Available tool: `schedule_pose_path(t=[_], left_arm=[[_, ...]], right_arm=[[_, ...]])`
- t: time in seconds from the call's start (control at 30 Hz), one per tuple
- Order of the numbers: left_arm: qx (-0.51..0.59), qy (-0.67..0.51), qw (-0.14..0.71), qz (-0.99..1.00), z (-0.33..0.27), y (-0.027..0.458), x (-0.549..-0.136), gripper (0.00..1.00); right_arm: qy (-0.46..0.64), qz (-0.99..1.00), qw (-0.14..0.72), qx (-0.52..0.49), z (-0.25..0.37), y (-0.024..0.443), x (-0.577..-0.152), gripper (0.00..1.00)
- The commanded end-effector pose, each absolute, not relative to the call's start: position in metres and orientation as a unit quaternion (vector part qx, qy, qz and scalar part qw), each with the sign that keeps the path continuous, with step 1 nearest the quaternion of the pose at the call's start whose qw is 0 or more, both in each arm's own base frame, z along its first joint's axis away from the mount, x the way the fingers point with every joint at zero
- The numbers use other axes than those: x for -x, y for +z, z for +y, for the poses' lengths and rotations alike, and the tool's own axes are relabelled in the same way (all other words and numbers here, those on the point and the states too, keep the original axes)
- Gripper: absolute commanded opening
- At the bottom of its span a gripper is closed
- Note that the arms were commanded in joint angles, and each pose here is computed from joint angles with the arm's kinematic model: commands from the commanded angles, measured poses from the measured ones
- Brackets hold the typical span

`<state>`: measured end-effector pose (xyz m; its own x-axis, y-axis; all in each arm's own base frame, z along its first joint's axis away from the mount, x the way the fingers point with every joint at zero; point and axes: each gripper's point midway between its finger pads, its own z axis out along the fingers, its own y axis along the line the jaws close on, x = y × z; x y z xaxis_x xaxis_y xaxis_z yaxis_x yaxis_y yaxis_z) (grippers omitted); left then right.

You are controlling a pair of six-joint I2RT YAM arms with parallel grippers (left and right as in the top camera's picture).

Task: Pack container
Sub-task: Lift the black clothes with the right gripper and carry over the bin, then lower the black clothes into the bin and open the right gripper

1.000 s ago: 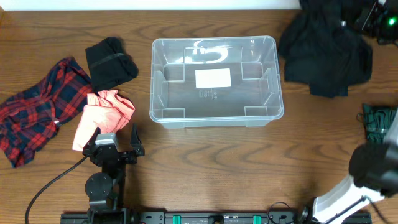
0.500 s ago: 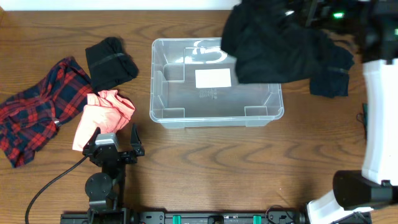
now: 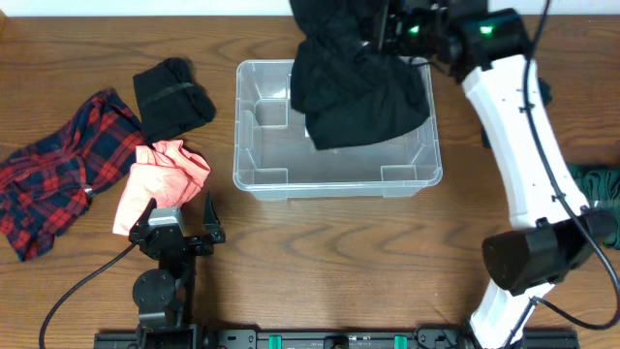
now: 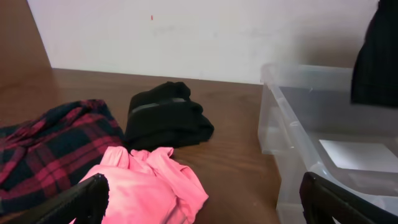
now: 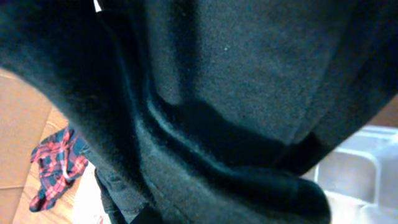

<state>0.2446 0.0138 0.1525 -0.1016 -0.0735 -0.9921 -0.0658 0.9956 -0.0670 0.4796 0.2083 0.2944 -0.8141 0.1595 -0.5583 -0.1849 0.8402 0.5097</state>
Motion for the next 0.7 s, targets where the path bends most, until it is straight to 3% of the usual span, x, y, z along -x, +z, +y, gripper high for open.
schedule_pose_path(t=[0.0, 0.43, 0.67], left_arm=[[0.047, 0.003, 0.651, 0.758, 0.015, 0.137, -0.244, 0.98], [0.047, 0.003, 0.651, 0.758, 0.015, 0.137, -0.244, 0.98], [0.047, 0.003, 0.651, 0.758, 0.015, 0.137, -0.244, 0.98]], right_arm=[[0.308, 0.902, 0.302, -0.005, 0.230, 0.306, -0.473, 0.01], [0.290, 0.924, 0.248, -0.030, 0.284, 0.255, -0.463, 0.01], [0.226, 0.945, 0.233, -0.043, 0.276, 0.225, -0.458, 0.01]])
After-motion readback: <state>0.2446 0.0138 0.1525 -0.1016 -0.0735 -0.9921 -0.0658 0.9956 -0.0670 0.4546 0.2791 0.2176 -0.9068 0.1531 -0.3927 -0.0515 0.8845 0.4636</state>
